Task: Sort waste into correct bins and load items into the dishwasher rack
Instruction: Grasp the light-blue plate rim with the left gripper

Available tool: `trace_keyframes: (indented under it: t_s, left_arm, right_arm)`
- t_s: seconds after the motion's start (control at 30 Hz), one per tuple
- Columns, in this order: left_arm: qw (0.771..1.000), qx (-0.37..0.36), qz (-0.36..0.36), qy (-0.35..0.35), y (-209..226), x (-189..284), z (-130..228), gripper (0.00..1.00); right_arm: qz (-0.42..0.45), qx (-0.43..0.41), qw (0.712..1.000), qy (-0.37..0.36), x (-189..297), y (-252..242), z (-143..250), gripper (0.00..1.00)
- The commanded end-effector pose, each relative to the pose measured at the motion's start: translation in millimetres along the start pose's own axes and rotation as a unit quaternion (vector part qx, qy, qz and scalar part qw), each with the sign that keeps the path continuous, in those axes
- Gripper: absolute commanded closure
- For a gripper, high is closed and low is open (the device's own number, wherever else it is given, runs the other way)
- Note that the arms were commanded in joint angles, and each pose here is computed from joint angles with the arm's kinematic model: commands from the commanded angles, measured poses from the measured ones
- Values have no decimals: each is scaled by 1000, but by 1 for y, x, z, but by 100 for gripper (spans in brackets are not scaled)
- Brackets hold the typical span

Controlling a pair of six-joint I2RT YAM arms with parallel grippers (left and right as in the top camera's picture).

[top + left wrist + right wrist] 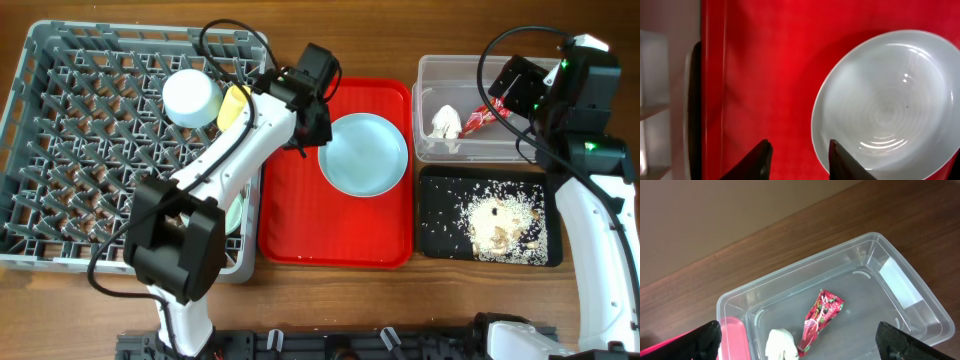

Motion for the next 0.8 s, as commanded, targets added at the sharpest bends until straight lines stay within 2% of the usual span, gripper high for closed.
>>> trace_keyframes:
  t_s: [0.0,0.17,0.3,0.47,0.53,0.63,0.77]
  left_arm:
    - [999,-31,7,13,-2,-24,12,59]
    - [999,-30,28,16,-3,-54,31,58]
    - [999,-32,42,2,-5,-78,43,63]
    - [998,-35,44,-4,-5,-84,46,64]
    - [998,-35,44,-4,-5,-84,46,75]
    - [999,-35,37,-7,-3,-84,45,85]
    - [999,-31,-13,-9,13,-90,51,94]
  right_arm:
    - [1,7,1000,2,-2,0,1,0]
    - [1,7,1000,2,-2,0,1,0]
    - [1,8,1000,2,-2,0,1,0]
    - [1,7,1000,2,-2,0,1,0]
    - [1,8,1000,2,-2,0,1,0]
    - [1,8,1000,2,-2,0,1,1]
    - [1,8,1000,2,-2,0,1,0]
Point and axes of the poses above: each gripper's point midway between its finger pads, its own x axis back along the fingers, its own y axis along the line the jaws close on, z = x × y, the point moved 3 cm from there along x, back along the fingers, and after that the axes turned 15 degrees about -x, right-handed, at the moved point
